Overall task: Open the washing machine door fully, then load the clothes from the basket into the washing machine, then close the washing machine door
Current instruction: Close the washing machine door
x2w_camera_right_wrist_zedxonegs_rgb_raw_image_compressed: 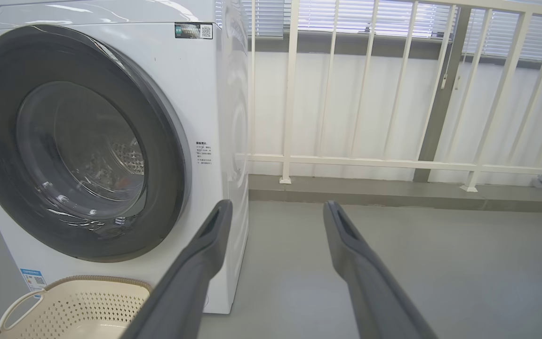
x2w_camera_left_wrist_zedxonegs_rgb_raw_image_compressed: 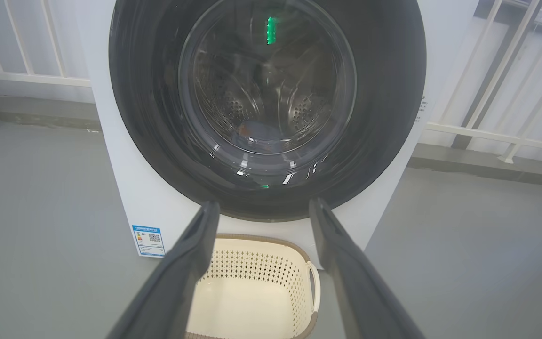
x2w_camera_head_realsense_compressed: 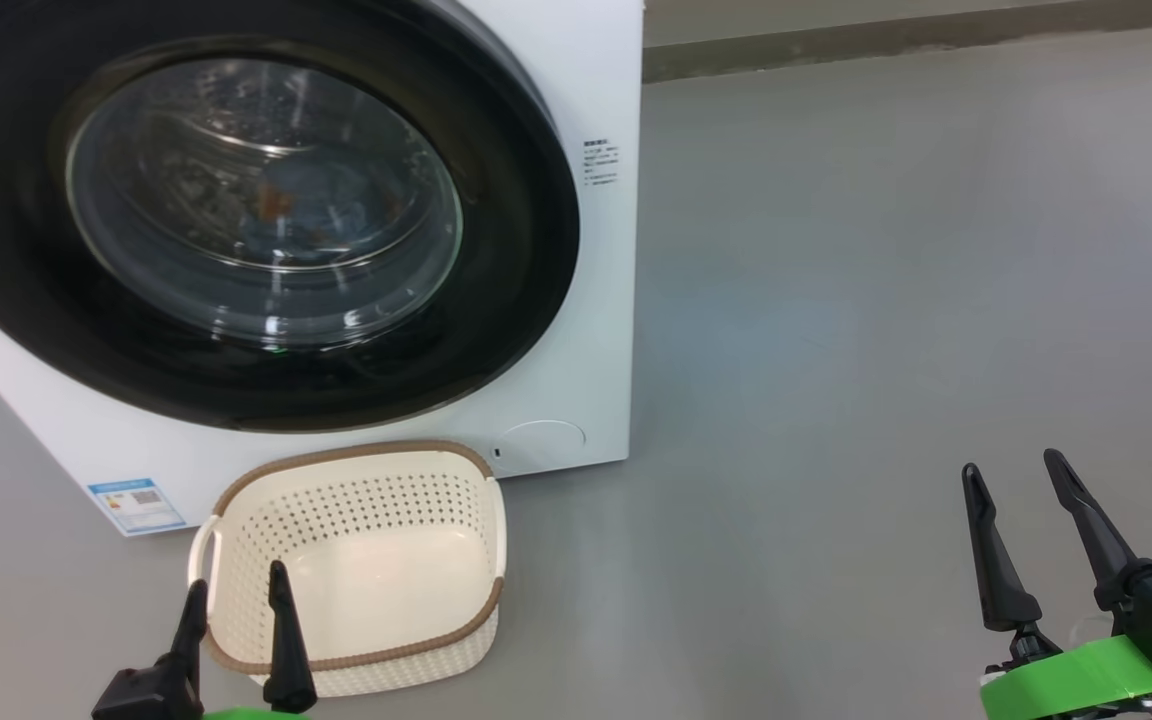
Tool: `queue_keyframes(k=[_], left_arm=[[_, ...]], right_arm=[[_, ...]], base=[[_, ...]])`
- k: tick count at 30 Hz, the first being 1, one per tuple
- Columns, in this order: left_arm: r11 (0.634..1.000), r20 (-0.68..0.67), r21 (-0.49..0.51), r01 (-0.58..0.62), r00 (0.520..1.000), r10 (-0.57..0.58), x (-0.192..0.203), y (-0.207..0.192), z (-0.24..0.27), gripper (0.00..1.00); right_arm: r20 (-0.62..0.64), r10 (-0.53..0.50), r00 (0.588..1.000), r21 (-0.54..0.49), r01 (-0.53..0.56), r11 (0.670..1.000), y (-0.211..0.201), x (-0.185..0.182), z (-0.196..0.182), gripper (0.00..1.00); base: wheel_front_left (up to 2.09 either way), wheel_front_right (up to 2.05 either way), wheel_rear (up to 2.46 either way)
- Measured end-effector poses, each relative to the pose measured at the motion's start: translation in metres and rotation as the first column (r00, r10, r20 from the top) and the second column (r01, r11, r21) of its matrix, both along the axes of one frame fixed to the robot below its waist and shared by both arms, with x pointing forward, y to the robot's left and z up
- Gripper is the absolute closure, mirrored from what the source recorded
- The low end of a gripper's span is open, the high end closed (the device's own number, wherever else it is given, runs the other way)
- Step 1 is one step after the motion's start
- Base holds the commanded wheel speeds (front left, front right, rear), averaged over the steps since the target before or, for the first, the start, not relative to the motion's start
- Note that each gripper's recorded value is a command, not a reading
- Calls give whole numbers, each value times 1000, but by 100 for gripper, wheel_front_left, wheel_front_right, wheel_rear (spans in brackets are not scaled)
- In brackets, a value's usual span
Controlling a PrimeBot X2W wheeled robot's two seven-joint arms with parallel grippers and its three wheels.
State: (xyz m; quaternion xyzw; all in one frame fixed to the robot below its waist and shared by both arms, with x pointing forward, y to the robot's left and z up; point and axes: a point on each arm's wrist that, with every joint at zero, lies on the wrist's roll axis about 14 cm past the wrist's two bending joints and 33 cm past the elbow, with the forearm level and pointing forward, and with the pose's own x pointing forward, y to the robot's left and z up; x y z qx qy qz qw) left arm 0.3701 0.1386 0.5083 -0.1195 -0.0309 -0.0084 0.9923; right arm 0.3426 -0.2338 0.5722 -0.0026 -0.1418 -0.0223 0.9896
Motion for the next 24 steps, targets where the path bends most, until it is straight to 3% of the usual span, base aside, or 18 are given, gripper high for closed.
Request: queue_keyframes(k=[24], left_arm=[[996, 5, 5, -89, 996, 89, -15, 30, 1, 1]], right_arm=[[-2, 113, 994, -1, -113, 994, 37, 20, 0, 0]], base=[[0, 0, 0]])
